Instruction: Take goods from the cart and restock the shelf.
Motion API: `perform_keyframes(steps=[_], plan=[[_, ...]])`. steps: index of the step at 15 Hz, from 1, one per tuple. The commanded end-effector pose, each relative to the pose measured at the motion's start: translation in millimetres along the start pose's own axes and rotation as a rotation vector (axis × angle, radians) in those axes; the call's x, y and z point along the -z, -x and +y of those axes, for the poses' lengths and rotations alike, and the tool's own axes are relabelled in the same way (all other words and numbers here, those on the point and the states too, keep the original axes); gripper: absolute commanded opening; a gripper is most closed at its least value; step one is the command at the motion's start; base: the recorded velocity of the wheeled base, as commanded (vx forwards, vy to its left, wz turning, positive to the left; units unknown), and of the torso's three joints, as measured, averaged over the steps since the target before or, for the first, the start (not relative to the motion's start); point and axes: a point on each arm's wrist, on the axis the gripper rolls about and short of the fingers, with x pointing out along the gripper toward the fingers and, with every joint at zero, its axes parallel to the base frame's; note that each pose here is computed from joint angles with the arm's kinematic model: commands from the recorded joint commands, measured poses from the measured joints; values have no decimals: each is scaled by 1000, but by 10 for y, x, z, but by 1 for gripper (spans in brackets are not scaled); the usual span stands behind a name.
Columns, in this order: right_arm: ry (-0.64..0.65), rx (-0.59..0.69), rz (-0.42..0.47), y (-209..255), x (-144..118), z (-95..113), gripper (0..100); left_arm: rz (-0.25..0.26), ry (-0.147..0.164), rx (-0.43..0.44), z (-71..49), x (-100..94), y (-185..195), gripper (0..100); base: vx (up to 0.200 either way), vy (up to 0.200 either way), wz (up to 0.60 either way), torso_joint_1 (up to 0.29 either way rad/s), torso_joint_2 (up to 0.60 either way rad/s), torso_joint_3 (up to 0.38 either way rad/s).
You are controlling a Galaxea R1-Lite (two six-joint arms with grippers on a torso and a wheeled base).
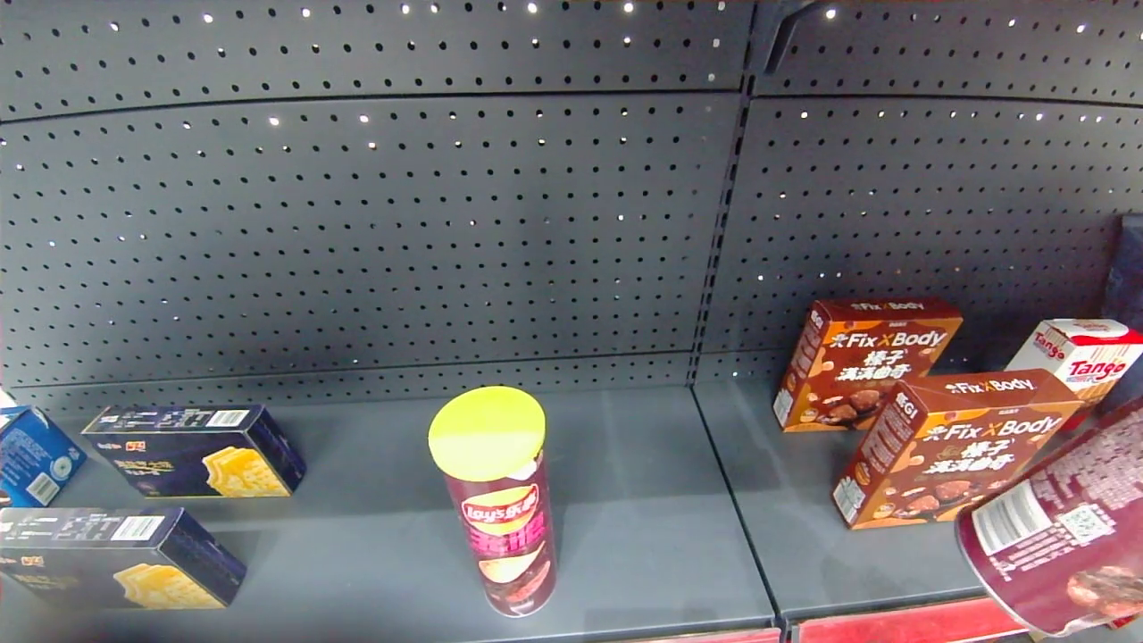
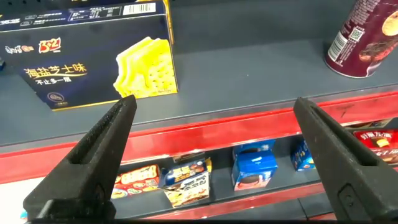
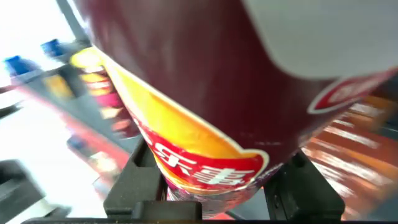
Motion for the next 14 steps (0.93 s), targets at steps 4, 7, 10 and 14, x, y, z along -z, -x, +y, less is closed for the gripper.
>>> perform_keyframes(steps=[4,7,10,14], plan=[[-30,-107,155,-581,163,31,0,5,0,0,0,-1,-4,100,0,0,0,0,0,0],[-22,-75,158,-1023,250,73,0,5,0,-2,0,-1,-4,100,0,0,0,0,0,0],[-28,-82,139,-1378,316,213,0,5,0,-2,0,-1,-4,100,0,0,0,0,0,0],[-26,-76,110,-2056,408,305,0,5,0,0,0,-1,-4,100,0,0,0,0,0,0]])
